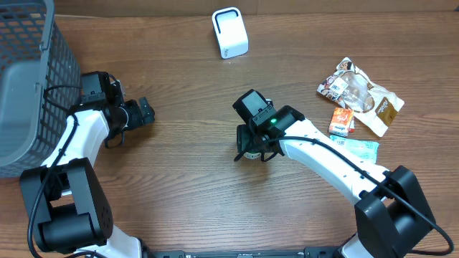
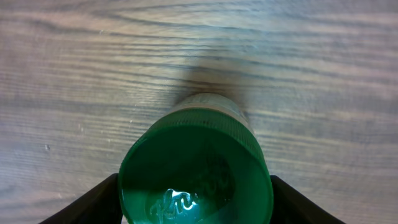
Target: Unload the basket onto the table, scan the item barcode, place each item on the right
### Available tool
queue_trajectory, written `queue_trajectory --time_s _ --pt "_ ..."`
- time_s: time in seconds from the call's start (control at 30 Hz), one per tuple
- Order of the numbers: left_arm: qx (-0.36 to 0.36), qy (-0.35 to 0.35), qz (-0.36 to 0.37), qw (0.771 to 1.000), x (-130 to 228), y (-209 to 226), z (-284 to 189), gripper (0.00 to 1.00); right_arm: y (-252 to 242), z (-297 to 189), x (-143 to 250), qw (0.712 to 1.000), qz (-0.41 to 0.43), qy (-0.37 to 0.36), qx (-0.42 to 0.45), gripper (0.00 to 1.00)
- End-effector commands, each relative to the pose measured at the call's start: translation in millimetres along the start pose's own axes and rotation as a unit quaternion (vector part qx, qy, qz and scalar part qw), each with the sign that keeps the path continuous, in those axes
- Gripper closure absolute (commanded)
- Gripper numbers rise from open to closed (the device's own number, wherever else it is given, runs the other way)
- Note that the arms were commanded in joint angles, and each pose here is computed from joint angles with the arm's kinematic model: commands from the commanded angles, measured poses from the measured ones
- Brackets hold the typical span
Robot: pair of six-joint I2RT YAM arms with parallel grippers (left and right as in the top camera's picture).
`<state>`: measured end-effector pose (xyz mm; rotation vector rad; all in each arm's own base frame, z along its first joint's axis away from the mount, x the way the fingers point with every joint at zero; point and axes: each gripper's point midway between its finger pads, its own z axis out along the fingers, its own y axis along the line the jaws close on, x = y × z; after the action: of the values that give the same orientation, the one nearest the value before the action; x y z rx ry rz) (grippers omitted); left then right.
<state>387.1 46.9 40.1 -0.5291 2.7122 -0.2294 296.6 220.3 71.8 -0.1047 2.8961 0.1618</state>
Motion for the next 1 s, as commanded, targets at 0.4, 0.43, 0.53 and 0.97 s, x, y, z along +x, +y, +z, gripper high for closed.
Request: queue_trajectory --time_s 0.4,0.43,0.53,0.97 --pt "-0.006 -0.007 0.008 1.000 -6.4 3.0 -0.8 0.00 11.5 -9.7 -21.6 0.998 -0.050 -0.038 -0.014 0.08" --pt "-0.006 -0.007 0.008 1.000 -6.4 3.0 -0.8 0.00 14.9 -17.9 -29.1 0.998 -0.038 -0.045 -0.019 0.04" --pt "-0.006 -0.007 0.008 1.000 -6.4 2.9 -0.8 0.00 23.6 -44.6 -46.3 0.998 -0.025 -0.058 -0.031 0.00" --pt "-0.006 -0.007 0.008 1.000 -6.4 3.0 -0.8 0.00 5.7 -43.4 -21.8 0.999 0.027 0.046 0.008 0.00"
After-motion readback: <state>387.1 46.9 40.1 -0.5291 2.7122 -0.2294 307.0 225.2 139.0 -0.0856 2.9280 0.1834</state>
